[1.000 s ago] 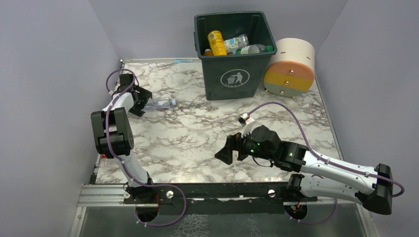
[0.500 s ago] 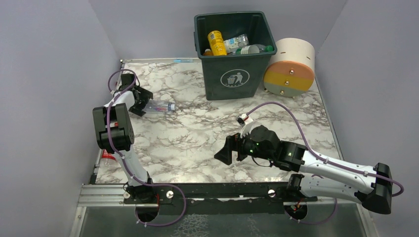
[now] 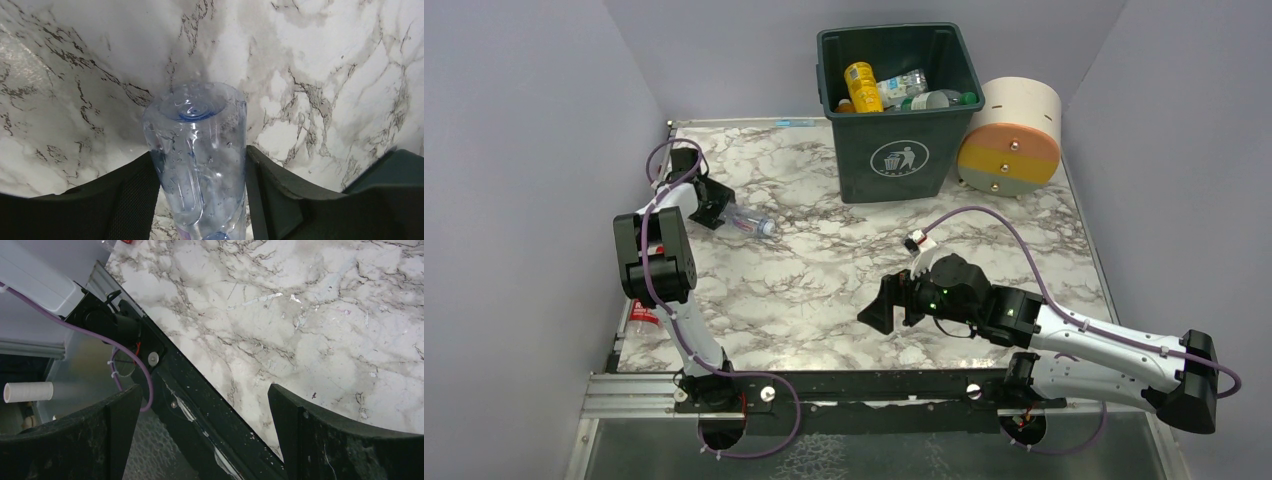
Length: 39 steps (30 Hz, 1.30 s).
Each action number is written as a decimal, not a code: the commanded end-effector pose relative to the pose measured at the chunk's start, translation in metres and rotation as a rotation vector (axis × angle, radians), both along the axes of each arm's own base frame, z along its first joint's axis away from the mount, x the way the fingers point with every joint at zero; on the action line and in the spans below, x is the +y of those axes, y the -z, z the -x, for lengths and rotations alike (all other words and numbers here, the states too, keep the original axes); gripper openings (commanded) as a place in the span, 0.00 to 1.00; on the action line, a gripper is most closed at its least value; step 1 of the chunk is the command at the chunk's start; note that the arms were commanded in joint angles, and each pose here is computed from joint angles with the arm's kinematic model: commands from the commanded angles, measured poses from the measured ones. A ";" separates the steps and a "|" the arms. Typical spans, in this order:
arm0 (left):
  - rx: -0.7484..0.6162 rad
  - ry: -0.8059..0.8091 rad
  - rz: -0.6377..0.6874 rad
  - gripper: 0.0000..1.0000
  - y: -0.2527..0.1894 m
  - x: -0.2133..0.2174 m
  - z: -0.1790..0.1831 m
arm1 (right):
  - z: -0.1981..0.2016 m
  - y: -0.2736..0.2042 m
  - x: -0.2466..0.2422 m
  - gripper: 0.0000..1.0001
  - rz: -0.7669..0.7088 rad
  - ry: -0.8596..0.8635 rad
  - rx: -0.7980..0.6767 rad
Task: Put the plastic bottles in the bin
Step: Pick up the plastic bottle at the center of the board.
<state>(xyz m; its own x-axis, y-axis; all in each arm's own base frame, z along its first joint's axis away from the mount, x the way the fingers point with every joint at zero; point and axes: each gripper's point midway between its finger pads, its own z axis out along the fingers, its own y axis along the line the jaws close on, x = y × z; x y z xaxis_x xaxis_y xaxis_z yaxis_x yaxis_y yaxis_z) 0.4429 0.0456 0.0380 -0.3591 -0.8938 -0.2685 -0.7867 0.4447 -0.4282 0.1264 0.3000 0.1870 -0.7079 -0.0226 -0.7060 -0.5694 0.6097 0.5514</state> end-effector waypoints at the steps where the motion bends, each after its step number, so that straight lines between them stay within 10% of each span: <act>1: -0.072 0.046 0.025 0.61 -0.019 -0.010 -0.008 | 0.003 -0.004 0.002 1.00 -0.025 -0.017 -0.007; 39: -0.760 0.237 0.198 0.61 -0.315 -0.081 -0.032 | 0.007 -0.010 -0.001 0.99 -0.057 -0.020 -0.005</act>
<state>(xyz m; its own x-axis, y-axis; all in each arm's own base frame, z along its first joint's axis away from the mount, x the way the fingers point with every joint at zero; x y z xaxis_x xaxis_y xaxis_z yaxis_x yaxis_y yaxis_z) 0.4798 -0.0198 0.2940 -0.3412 -0.8734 -0.3474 -0.2907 0.4495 -0.8446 0.1242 0.2975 0.1926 -0.7026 -0.0095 -0.7115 -0.5754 0.5960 0.5602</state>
